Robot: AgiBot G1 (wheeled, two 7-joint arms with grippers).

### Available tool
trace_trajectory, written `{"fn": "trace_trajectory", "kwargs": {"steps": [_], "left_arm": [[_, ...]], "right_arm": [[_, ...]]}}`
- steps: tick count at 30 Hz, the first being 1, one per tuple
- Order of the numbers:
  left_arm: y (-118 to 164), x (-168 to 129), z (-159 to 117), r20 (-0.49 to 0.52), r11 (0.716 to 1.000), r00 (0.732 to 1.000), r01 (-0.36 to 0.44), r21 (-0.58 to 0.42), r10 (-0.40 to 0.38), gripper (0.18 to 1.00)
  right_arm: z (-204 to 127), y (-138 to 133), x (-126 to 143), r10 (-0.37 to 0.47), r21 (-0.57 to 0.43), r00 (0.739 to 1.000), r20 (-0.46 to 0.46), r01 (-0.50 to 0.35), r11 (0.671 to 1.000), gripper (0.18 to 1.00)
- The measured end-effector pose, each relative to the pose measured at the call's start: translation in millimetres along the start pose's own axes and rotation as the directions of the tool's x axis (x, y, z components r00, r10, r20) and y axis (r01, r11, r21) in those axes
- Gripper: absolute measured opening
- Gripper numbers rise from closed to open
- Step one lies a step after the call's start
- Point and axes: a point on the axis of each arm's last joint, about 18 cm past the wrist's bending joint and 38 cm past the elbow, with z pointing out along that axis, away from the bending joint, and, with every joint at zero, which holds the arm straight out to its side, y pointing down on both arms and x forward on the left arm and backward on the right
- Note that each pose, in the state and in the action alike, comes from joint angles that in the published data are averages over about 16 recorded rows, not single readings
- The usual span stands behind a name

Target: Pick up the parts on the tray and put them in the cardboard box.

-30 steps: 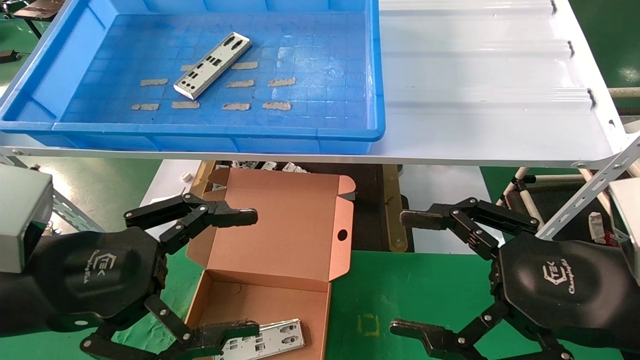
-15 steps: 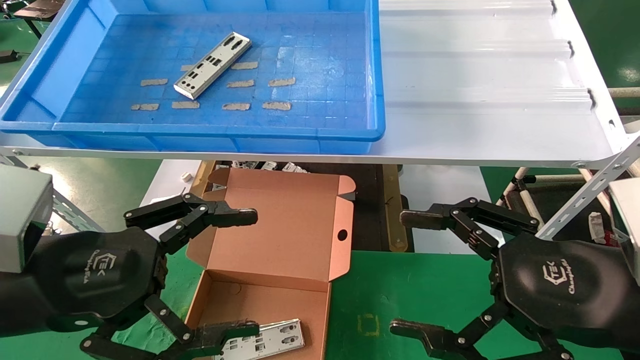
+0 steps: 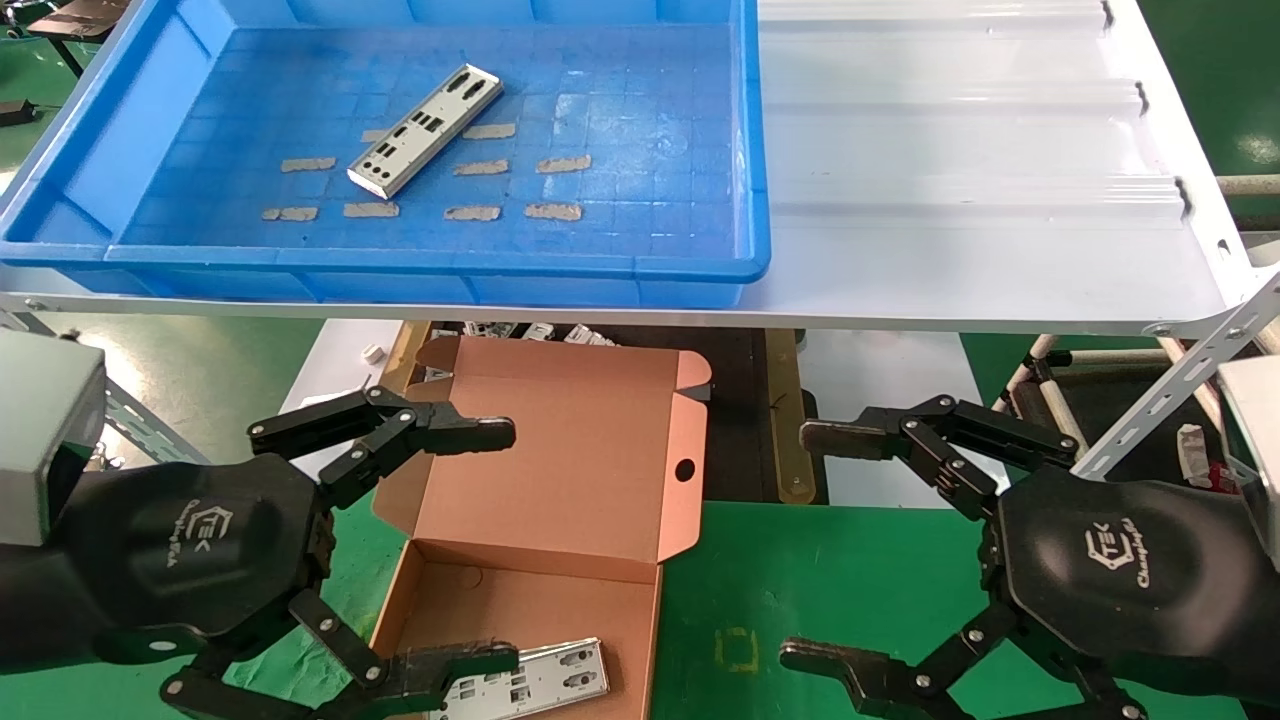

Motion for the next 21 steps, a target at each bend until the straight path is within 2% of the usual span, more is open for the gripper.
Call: {"fn": "trace_trajectory", "kwargs": {"steps": [21], "left_arm": [[0.0, 0.0, 0.0, 0.000, 1.000, 1.000, 0.000, 0.000, 0.000, 1.000]], "right_arm": [[0.0, 0.0, 0.0, 0.000, 0.000, 1.000, 0.000, 0.000, 1.000, 1.001]]}}
